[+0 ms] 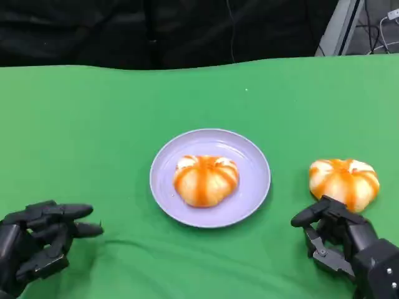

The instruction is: Grasp the bread from the table and place it into the plate.

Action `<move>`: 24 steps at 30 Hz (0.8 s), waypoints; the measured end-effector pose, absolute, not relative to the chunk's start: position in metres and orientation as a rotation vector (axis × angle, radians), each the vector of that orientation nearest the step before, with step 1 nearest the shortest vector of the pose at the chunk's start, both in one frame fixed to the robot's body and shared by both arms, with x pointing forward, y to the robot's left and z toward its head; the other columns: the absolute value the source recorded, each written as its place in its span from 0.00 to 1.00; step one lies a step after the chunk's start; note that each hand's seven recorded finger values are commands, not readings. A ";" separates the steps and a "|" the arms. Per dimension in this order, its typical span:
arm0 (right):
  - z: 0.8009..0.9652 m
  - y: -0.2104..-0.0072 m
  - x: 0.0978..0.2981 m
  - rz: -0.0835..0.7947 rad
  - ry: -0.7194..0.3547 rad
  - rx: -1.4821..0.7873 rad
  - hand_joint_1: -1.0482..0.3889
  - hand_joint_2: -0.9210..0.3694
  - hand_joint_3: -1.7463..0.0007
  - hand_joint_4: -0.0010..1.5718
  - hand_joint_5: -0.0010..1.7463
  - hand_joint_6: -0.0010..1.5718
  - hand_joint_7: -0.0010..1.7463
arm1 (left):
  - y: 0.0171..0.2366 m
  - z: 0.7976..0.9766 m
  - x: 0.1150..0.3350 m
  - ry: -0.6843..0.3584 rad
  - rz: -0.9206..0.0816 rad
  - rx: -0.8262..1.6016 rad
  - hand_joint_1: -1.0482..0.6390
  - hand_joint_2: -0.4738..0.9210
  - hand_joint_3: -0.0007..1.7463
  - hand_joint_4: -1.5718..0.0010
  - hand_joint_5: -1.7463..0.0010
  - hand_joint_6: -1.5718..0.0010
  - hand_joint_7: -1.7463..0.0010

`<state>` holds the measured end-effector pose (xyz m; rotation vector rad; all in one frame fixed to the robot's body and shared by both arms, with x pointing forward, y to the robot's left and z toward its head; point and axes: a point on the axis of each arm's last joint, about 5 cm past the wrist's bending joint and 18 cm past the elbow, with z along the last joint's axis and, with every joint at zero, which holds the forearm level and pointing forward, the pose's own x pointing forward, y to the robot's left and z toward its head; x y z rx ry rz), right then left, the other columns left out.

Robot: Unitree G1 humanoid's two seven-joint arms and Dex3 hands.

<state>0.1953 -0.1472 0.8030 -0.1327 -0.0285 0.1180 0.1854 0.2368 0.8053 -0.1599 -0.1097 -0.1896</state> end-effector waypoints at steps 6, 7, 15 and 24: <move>0.803 -0.147 0.195 0.118 -0.029 -0.132 0.60 0.05 0.64 0.46 1.00 0.46 0.74 | 0.236 0.805 0.185 -0.103 -0.153 -0.135 0.63 0.66 0.78 0.30 0.23 0.30 0.35; 0.803 -0.147 0.195 0.118 -0.029 -0.132 0.60 0.05 0.64 0.46 1.00 0.46 0.74 | 0.236 0.805 0.185 -0.101 -0.153 -0.132 0.63 0.66 0.78 0.30 0.23 0.30 0.35; 0.803 -0.147 0.195 0.118 -0.029 -0.131 0.61 0.06 0.63 0.46 1.00 0.46 0.74 | 0.236 0.805 0.185 -0.095 -0.158 -0.128 0.61 0.67 0.75 0.32 0.20 0.30 0.34; 0.803 -0.147 0.195 0.118 -0.028 -0.131 0.61 0.06 0.63 0.46 1.00 0.46 0.73 | 0.235 0.805 0.186 -0.081 -0.152 -0.107 0.61 0.68 0.76 0.35 0.15 0.34 0.29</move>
